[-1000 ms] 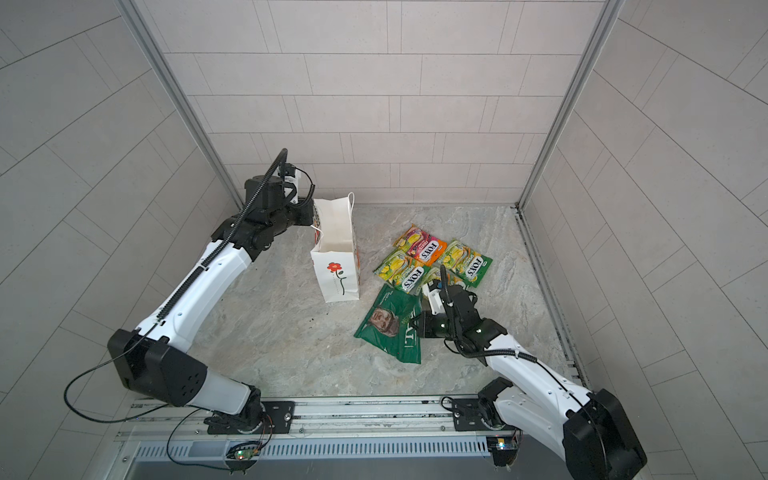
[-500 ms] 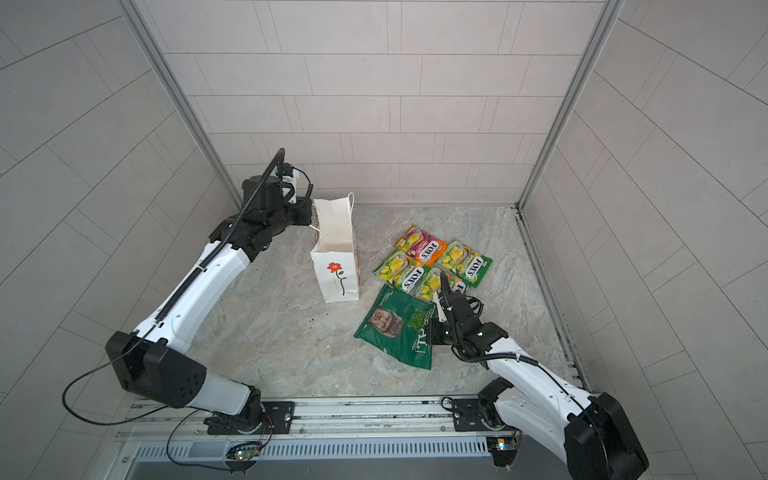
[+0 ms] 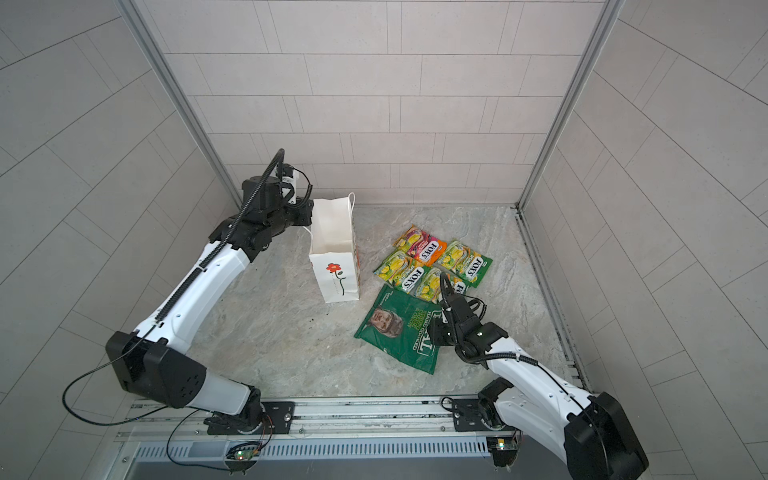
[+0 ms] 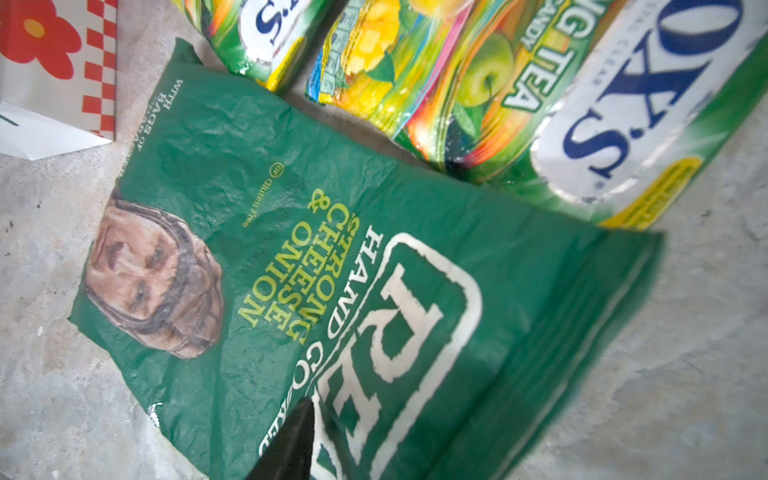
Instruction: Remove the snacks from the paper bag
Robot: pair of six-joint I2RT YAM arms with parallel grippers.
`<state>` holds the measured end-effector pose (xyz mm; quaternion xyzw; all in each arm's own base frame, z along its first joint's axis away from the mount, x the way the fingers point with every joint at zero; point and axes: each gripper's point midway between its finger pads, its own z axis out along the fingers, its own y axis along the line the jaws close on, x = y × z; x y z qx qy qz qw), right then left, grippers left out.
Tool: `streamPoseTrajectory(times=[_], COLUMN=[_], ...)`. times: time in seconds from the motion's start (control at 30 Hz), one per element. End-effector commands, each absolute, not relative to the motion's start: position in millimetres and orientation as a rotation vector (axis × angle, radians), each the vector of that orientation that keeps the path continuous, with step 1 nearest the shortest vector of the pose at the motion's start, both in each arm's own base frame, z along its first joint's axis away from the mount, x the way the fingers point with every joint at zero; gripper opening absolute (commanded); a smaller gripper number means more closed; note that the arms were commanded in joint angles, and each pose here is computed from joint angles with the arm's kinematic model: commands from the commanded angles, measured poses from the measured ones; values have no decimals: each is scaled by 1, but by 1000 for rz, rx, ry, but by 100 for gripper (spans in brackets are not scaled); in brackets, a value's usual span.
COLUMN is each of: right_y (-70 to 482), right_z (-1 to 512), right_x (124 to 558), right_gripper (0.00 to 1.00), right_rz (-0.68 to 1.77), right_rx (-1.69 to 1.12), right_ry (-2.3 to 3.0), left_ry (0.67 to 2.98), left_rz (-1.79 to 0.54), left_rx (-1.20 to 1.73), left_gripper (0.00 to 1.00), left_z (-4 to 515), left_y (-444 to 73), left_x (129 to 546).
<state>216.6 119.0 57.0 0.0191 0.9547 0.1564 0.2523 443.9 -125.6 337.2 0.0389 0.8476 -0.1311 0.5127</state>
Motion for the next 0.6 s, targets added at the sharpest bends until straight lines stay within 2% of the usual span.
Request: streamPoseTrajectory(times=[0.0,0.2,0.43,0.57], right_y=[106,93,82,74], right_z=[52,53,62,65], right_x=[214,214,215,216], right_gripper=[52,66,84,90], right_rz=[342,265,214,165], right_rx=[76,110,117,128], right_ry=[2609,2589,2525,2498], left_ry=[2014,2006,1984,1965], left_rz=[-320,-321,-338,-341], left_rx=[94,96,114,125], left_gripper=[33,49,86,94], left_z=[345,347,351,355], left_y=[-122,-120,-120,-119], left_x=[440,439,435,431])
